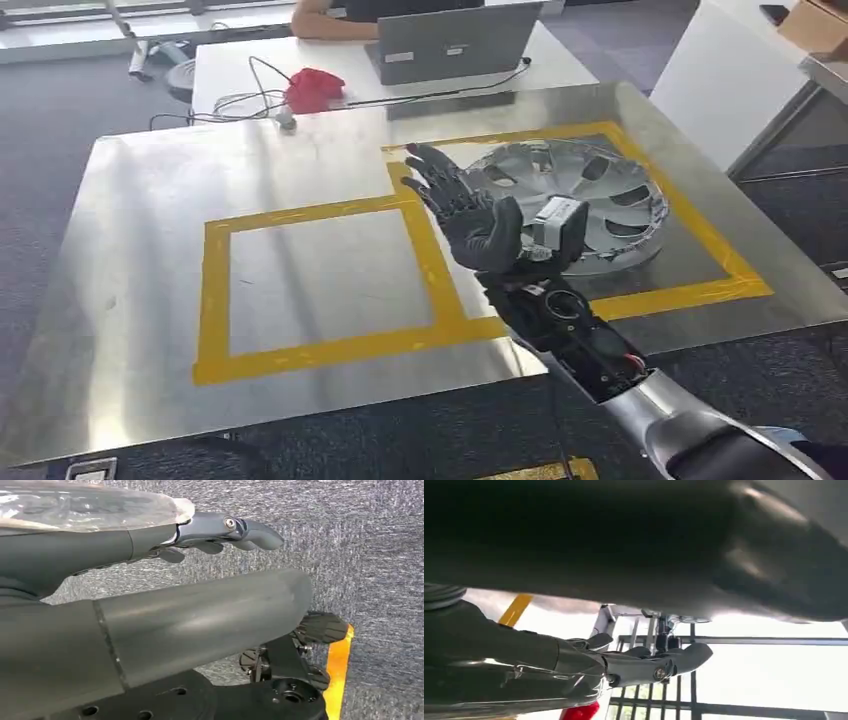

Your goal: Take the parts from the cabinet and place them on the table.

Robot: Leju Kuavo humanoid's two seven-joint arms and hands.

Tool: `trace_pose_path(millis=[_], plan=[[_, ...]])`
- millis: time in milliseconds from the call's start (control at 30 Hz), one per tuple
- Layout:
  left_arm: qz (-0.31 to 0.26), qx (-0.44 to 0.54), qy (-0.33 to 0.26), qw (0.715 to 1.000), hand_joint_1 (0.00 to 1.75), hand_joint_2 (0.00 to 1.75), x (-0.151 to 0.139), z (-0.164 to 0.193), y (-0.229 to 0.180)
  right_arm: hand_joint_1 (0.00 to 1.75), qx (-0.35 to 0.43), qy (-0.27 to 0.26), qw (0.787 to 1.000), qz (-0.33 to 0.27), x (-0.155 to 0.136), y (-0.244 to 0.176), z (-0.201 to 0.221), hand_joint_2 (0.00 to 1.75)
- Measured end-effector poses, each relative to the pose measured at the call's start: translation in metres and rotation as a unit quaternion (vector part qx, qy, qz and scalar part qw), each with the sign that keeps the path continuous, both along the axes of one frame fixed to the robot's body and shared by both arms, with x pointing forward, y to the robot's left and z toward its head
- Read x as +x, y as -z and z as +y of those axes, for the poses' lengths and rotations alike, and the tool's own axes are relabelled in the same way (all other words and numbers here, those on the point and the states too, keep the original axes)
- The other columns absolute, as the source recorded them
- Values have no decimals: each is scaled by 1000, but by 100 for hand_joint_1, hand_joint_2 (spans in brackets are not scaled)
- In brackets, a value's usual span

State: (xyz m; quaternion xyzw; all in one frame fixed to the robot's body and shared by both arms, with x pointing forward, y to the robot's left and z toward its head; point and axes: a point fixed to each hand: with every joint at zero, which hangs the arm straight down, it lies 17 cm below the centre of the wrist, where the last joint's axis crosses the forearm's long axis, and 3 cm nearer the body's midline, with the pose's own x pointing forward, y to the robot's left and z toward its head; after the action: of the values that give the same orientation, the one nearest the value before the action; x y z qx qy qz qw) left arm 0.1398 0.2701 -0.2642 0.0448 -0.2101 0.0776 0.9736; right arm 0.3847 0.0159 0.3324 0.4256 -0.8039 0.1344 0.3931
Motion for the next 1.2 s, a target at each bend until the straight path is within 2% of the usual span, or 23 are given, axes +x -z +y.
trace_pose_path(millis=[233, 467, 633, 1200], plan=[[3, 1, 1, 1000, 0, 0, -1, 1, 0, 0, -33, 18, 999, -15, -11, 5, 7, 0], [2, 1, 5, 1000, 0, 0, -1, 0, 0, 0, -51, -22, 997, -51, -47, 4, 25, 0], [3, 1, 4, 1000, 0, 0, -2, 0, 1, 0, -40, -34, 997, -61, -62, -1, 27, 0], [10, 3, 9, 1000, 0, 0, -1, 4, 1, 0, -18, -38, 998, -55, -67, -7, 21, 0]])
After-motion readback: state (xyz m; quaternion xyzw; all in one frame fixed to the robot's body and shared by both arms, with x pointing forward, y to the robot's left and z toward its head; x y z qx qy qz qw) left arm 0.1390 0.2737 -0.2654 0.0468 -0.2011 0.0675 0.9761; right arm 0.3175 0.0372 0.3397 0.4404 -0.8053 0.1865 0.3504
